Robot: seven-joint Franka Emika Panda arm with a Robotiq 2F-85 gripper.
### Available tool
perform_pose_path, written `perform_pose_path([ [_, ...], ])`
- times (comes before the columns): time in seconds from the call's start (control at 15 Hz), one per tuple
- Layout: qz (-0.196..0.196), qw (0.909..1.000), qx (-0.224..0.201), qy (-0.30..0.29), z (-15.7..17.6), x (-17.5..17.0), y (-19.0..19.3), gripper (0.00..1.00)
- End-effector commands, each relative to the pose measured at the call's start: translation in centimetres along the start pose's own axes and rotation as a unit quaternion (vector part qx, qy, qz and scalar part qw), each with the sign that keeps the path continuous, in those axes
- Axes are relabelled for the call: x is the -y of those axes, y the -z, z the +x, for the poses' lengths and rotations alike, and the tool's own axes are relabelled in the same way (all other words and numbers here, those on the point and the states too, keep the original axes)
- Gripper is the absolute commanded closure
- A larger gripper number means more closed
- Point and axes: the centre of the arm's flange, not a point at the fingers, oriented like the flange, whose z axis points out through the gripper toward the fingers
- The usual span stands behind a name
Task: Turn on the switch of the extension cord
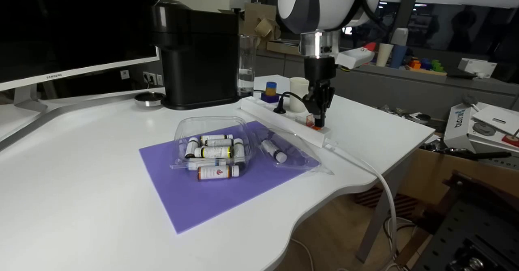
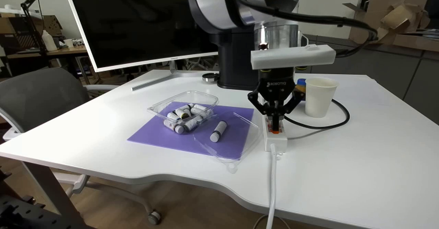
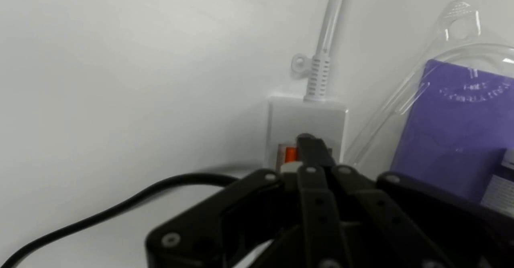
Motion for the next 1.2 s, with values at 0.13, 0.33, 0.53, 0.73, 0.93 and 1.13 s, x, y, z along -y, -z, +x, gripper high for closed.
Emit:
perform_pose_path([
  [0.13,-0.005,0.9999,-0.014,0.002,1.0,-0.2,-0.6,1.00],
  [0.33,0.001,0.9999,-0.013,0.000,1.1,-0.5,-1.0,1.00],
  [0.53,0.007,0.9998,-0.014,-0.008,0.7,-1.3,-1.1,1.00],
  [0.73,0.021,0.9996,-0.015,-0.012,0.4,-2.1,-1.2,1.00],
  [0.93,0.031,0.9992,-0.022,-0.009,0.2,-2.4,-0.8,1.00],
  [1.13,0.037,0.9989,-0.029,-0.002,-0.2,-2.5,-0.4,1.00],
])
